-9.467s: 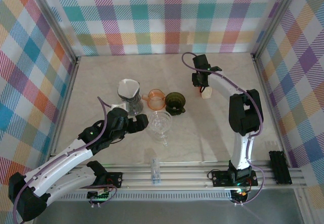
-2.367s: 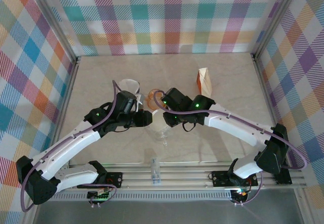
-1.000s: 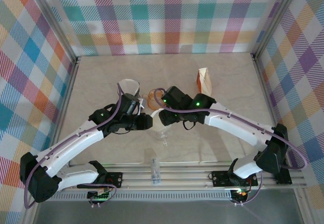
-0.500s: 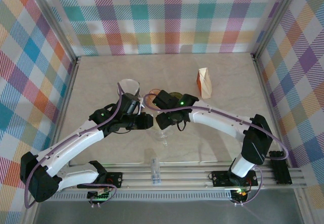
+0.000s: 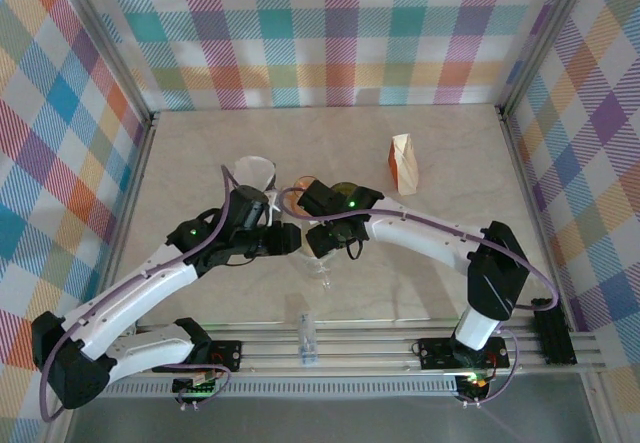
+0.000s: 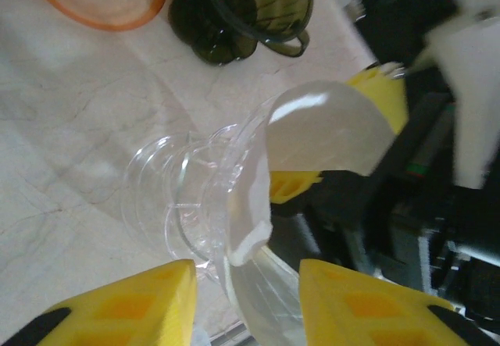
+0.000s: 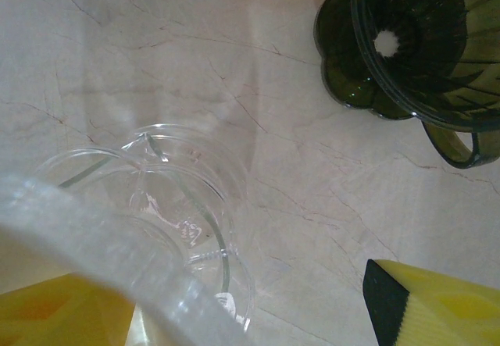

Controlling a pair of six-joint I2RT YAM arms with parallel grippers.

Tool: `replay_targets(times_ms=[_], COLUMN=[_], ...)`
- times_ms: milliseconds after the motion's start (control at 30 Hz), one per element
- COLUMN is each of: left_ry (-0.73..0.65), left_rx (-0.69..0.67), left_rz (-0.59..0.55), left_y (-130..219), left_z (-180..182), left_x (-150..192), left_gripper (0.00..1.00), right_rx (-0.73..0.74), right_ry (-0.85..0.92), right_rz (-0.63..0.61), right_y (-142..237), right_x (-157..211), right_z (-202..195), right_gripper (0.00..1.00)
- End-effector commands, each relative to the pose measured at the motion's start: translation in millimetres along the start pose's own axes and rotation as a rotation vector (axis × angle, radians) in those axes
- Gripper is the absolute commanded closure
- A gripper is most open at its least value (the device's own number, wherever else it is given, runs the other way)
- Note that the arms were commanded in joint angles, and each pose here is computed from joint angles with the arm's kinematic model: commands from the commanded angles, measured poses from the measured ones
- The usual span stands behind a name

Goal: Place the coffee filter in the dripper

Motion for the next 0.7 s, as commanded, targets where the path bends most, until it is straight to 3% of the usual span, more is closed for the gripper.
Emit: replay_targets(times_ms=[0,467,567,667], left_ry=[0.013,0.015,0.030,0.043], left_rx=[-0.008,-0.084,-0.138,-0.181], left_rz=[-0.043,-0.004,-0.007,-0.019], left_y=[1,-16,-14,-9], left_z=[5,15,22,28], left_x=[-4,-5,-3,-3], left_gripper=[0.56,0.57,0.66,0.68], right_rx=[0.013,0.017,0.018,0.017], right_ry=[-0.016,-0.022,-0.027,-0.027], right_rz=[0.022,0.027,0.025,0.027], right_y=[-8,-7,-7,-7], right_x=[3,4,4,4], right_z=[-1,-2,-2,-2], right_gripper=[0.22,0.22,0.22,0.22])
Point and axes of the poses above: each hand's point on the last joint's axis, 136 mm out from that joint toward the fingers, its own y axis back along the fingers, its own z axis along the line the jaws close on, x = y × z, the point moved 6 cm from there along y, back along the fingers, and after that the axes turned 8 degrees about -y, right-handed, at the moved point
